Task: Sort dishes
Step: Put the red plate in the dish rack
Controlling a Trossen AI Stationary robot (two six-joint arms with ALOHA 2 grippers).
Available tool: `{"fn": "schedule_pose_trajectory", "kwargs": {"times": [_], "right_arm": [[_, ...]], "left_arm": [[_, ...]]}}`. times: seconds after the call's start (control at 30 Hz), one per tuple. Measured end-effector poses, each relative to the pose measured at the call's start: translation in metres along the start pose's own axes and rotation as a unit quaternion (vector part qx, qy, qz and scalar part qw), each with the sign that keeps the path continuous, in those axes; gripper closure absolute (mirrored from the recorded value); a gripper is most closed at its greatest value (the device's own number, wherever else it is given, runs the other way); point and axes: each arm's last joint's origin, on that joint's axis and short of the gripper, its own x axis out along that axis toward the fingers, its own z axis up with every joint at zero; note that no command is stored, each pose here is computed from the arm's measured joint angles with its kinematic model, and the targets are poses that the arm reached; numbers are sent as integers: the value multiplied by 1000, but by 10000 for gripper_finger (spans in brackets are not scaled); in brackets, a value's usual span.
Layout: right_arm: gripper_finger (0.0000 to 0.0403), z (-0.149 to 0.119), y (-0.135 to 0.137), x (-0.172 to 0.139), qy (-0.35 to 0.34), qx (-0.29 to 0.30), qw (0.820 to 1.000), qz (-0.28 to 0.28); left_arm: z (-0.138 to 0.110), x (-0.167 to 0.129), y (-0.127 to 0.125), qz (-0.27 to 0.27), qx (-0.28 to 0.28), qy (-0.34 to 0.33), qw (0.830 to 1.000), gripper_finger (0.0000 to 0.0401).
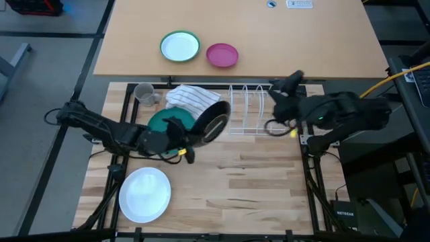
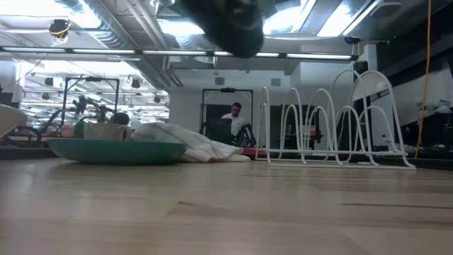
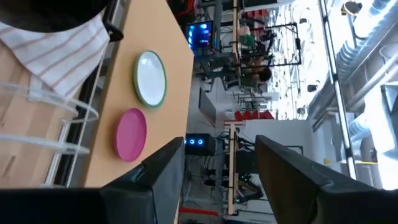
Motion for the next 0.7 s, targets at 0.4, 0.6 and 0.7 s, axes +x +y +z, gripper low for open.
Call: {"fn": "schedule_pose_trajectory", "kwargs": {"times": [0.4, 0.6, 0.7], "right_arm": [[203, -41, 3, -22, 5, 14, 999, 51], [203, -46, 12, -21, 30, 15, 997, 76], [203, -45, 18, -18, 36, 14, 996, 82]], "left_arm": [[-4, 94, -9, -22, -97, -163, 982, 383], [-21, 145, 15, 19, -108, -202, 973, 383], [-27, 164, 29, 36, -131, -212, 968, 383]]}}
